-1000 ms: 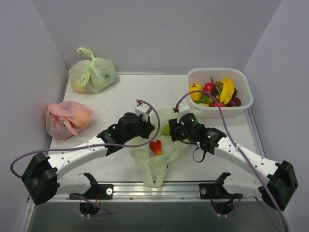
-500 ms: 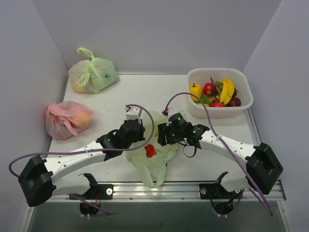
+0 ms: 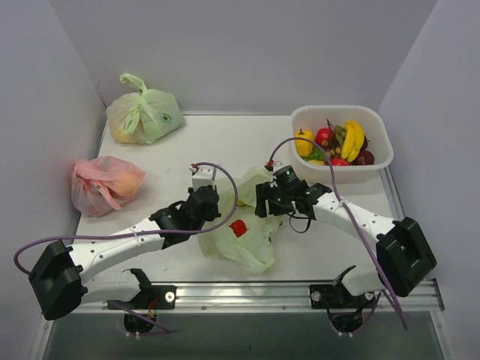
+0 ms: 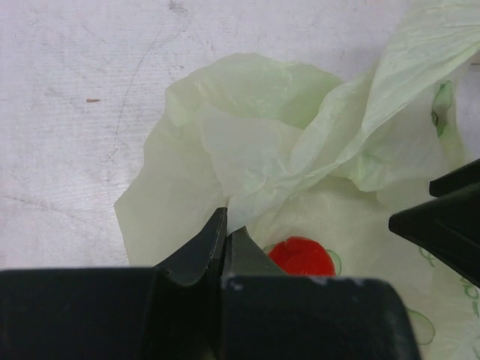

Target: Untie the knot of the plastic bag and take out the fruit

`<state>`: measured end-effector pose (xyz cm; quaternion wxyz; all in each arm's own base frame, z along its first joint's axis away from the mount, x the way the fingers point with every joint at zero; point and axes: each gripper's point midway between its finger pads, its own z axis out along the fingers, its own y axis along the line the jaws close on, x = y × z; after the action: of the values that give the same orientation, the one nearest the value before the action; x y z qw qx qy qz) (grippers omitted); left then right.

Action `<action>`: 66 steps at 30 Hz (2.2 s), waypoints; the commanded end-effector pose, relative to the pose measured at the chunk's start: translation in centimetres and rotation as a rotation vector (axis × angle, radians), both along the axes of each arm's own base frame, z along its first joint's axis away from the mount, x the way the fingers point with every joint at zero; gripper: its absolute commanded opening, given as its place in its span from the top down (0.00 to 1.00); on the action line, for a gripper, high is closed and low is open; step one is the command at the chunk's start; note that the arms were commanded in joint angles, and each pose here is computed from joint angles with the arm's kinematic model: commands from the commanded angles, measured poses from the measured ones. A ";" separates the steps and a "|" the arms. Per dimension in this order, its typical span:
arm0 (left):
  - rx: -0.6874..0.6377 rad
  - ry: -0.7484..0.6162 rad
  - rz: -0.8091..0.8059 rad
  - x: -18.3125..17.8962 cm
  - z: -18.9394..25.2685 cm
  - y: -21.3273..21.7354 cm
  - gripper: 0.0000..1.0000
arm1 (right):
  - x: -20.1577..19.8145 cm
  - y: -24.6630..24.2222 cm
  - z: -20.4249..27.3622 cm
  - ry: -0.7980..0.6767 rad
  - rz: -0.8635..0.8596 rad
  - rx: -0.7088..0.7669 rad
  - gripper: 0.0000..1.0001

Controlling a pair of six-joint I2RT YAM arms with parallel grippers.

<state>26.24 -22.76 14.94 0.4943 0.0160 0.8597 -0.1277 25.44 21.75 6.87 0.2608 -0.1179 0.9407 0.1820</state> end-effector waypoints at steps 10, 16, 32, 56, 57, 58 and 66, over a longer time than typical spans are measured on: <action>-0.016 -0.022 0.006 0.5 1.6 -0.3 1.00 | -8.6 5.0 4.8 0.049 0.384 0.138 0.58; -0.015 -0.007 0.020 0.4 1.0 -0.1 1.00 | -14.1 5.5 0.6 0.336 0.544 0.093 0.64; -0.015 0.008 0.025 -0.2 0.4 0.6 1.00 | -8.7 5.2 4.9 0.007 0.477 -0.088 0.58; -0.047 0.013 0.037 -0.4 0.7 0.6 1.00 | -0.6 7.7 -2.7 -0.076 0.001 -0.125 0.26; -0.044 0.012 0.040 -0.4 0.7 0.7 1.00 | -0.8 8.0 -2.7 -0.072 0.011 -0.115 0.28; -0.045 0.011 0.042 -0.4 0.7 0.7 1.00 | -0.9 8.0 -3.0 -0.063 0.017 -0.118 0.34; -0.009 0.004 0.063 0.2 0.3 1.7 1.00 | -1.8 7.9 0.8 -0.123 0.094 -0.035 0.85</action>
<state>25.86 -21.78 14.44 0.4823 -0.0052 0.8674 -0.1226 23.38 29.56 4.29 0.2727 -0.1684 0.9365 0.1422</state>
